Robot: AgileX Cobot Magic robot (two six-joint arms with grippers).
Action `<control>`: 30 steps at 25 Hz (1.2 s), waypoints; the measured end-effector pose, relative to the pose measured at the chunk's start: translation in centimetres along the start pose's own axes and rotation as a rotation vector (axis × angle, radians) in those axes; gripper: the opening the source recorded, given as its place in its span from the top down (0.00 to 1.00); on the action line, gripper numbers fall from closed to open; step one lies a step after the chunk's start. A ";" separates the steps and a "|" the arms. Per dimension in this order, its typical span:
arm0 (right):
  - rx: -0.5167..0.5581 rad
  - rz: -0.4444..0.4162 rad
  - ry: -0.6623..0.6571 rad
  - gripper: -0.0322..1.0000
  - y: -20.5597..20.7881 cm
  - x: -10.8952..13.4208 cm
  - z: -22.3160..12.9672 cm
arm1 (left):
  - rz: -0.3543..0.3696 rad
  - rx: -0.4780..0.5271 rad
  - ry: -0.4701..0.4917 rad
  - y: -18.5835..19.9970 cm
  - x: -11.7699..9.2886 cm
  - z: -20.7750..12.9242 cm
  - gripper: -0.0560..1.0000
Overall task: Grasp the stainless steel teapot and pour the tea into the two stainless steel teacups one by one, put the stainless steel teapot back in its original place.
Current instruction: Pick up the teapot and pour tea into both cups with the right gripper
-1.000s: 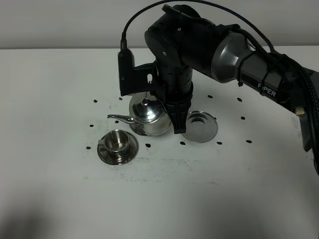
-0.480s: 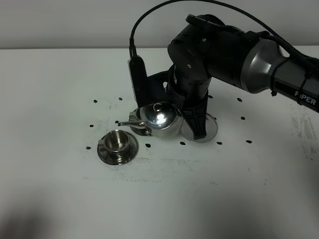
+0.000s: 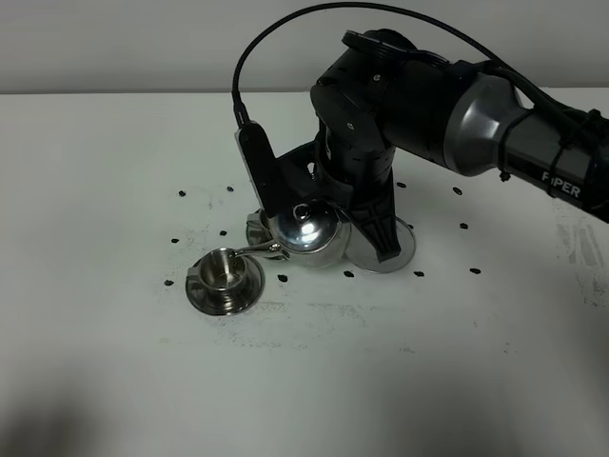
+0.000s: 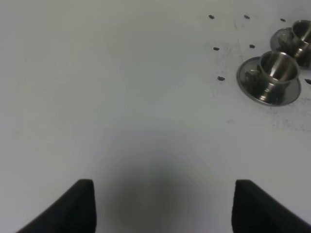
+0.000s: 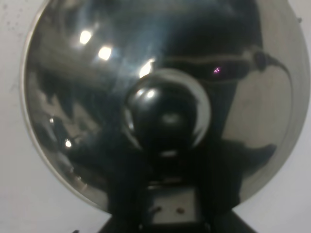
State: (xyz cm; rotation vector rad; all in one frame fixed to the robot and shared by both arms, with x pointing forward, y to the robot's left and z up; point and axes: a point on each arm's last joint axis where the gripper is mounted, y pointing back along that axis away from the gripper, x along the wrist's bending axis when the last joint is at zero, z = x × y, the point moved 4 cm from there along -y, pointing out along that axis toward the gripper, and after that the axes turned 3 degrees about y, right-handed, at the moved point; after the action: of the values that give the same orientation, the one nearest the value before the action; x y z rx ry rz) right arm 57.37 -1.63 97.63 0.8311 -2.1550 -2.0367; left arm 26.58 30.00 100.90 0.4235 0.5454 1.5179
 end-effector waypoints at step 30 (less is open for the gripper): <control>0.097 -0.048 0.048 0.80 -2.5 -2.3 0.6 | 0.000 0.000 0.000 0.0 0.0 0.0 0.41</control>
State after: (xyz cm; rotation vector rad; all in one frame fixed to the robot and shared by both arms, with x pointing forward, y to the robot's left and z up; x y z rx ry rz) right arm 59.92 -0.05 95.97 0.9418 -2.2452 -1.9252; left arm 26.58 30.00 100.90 0.4235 0.5454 1.5179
